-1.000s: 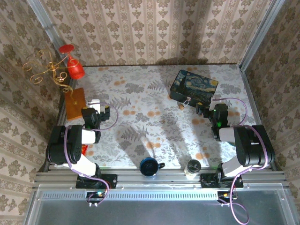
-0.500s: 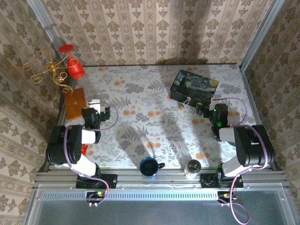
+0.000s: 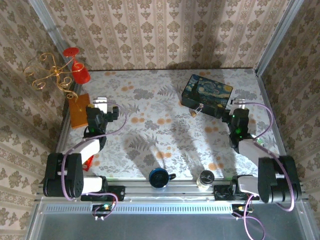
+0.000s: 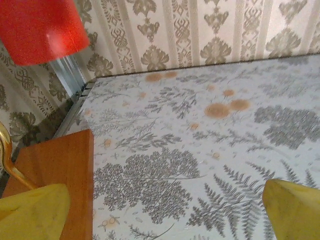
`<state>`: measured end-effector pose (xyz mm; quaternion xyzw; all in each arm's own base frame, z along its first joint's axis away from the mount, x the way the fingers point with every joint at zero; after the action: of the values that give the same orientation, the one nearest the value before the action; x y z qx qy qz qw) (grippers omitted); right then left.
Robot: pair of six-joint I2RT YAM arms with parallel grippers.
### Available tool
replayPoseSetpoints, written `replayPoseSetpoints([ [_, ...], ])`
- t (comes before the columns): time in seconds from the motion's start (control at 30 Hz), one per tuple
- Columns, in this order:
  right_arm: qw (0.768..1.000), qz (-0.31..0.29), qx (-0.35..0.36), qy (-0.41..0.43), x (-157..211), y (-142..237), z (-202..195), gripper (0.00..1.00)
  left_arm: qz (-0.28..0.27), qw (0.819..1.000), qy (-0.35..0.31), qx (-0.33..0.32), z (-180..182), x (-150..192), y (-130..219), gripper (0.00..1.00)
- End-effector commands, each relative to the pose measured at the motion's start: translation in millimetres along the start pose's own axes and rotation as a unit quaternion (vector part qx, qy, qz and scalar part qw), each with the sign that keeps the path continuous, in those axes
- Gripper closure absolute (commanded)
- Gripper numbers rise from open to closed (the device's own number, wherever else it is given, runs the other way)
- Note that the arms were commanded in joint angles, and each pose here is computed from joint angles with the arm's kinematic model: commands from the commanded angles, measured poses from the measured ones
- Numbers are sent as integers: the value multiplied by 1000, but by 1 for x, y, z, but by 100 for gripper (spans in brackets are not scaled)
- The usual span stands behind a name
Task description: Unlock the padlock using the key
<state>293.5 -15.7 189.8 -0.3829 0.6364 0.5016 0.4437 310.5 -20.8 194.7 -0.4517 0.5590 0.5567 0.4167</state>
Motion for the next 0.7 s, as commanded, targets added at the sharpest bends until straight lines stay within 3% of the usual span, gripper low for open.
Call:
replayPoseSetpoints([
  [0.0, 995, 38, 71, -53, -26, 13, -17, 0, -13, 998, 64, 23, -9, -31, -2, 0],
  [0.23, 984, 125, 71, -102, -54, 14, -18, 0, 25, 977, 186, 99, -61, -60, -28, 0],
  [0.37, 975, 167, 47, -137, -58, 3, -12, 0, 59, 973, 172, 140, -109, -65, -45, 0],
  [0.53, 965, 191, 44, -172, -51, -14, -6, 8, 115, 964, 122, 205, -181, -53, -68, 0],
  [0.67, 957, 224, 36, -180, -41, -33, 0, 12, 181, 941, 121, 260, -233, -33, -87, 0],
])
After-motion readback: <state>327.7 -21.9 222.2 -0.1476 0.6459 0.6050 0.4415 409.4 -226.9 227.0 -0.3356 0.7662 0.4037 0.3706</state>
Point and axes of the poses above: each hand's point on the last joint's axis, 136 mm out from that joint toward the fingers, its own y axis back along the fingers, its own z axis along the line the jaws close on, x = y × z, the point moved 9 cm from there along y, back along the fingers, and after that the axes turned 9 degrees about y, right-handed, at the moved point
